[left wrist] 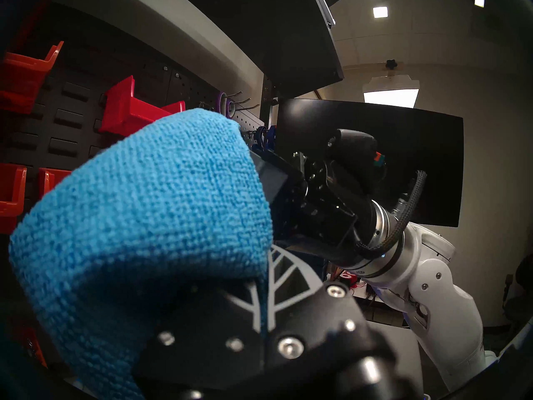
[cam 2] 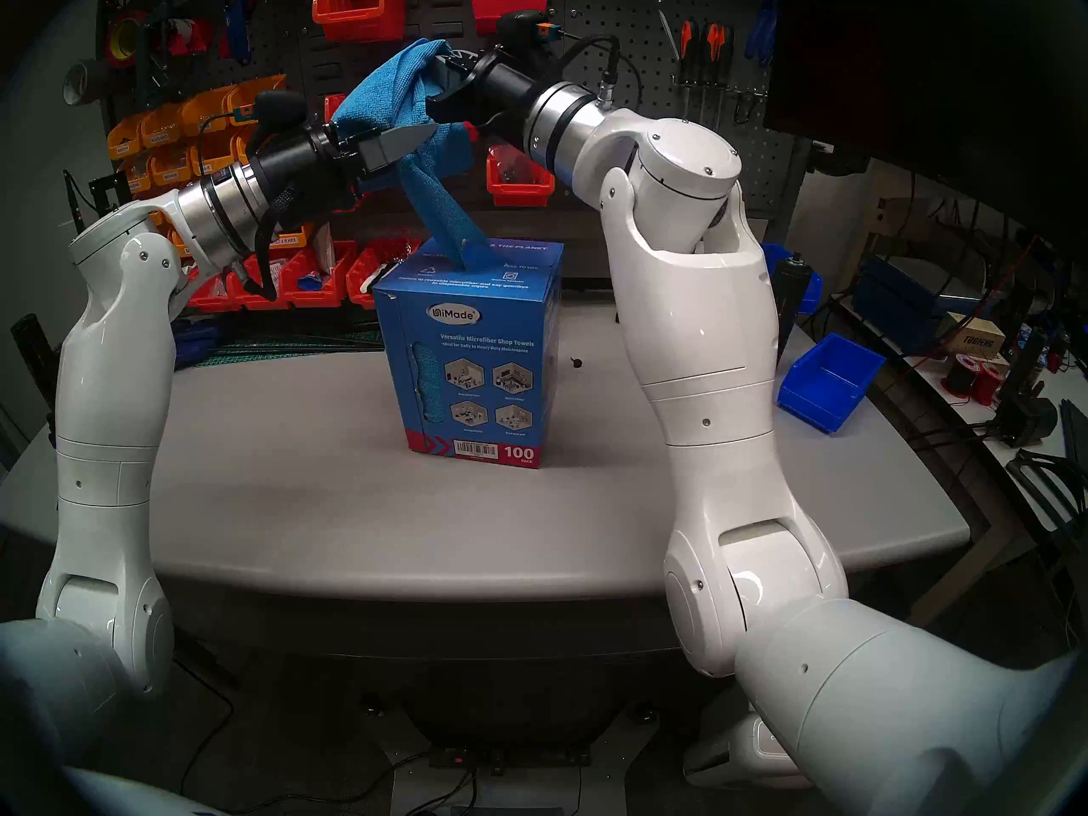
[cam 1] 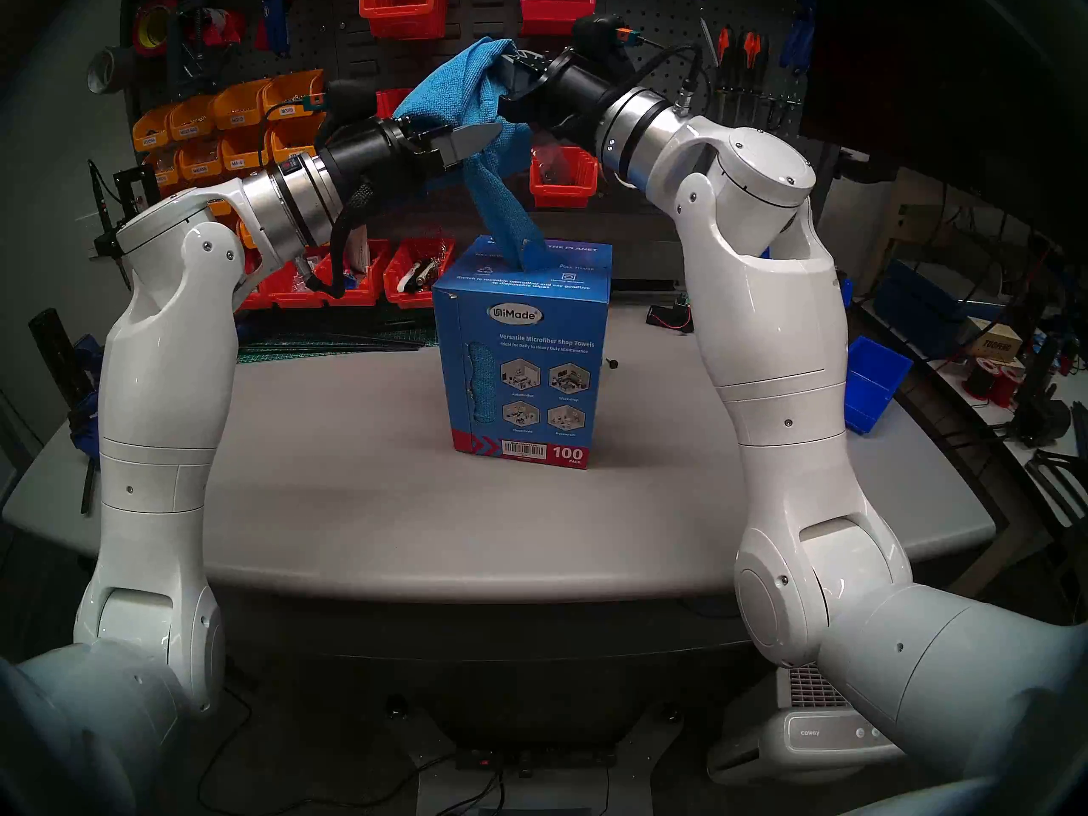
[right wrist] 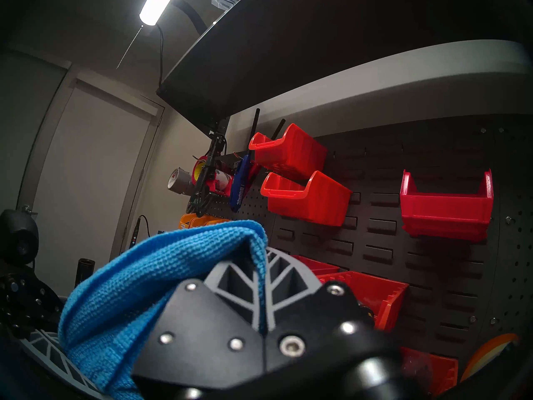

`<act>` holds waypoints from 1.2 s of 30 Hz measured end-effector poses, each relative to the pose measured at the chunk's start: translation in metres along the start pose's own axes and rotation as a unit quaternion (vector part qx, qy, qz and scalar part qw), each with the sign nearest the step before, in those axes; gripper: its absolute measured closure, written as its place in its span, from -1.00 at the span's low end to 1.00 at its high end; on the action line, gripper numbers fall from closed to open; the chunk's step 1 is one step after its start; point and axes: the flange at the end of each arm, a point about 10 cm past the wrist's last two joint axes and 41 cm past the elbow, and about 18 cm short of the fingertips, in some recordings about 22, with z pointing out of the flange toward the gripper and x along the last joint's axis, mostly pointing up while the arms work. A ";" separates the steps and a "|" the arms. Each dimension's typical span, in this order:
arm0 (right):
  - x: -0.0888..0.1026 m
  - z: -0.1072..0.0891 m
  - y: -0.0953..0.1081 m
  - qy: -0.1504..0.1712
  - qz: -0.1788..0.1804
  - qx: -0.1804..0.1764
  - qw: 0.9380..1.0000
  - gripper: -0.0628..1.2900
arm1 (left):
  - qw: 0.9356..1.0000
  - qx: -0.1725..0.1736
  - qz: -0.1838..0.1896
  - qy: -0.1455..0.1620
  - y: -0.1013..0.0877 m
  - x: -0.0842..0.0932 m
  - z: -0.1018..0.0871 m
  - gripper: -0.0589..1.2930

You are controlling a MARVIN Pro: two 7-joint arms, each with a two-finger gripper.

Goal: Take out a shop towel

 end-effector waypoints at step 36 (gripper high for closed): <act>0.003 -0.006 0.014 0.003 -0.005 -0.030 1.000 0.96 | 1.000 -0.013 -0.019 -0.012 -0.013 -0.003 0.043 0.94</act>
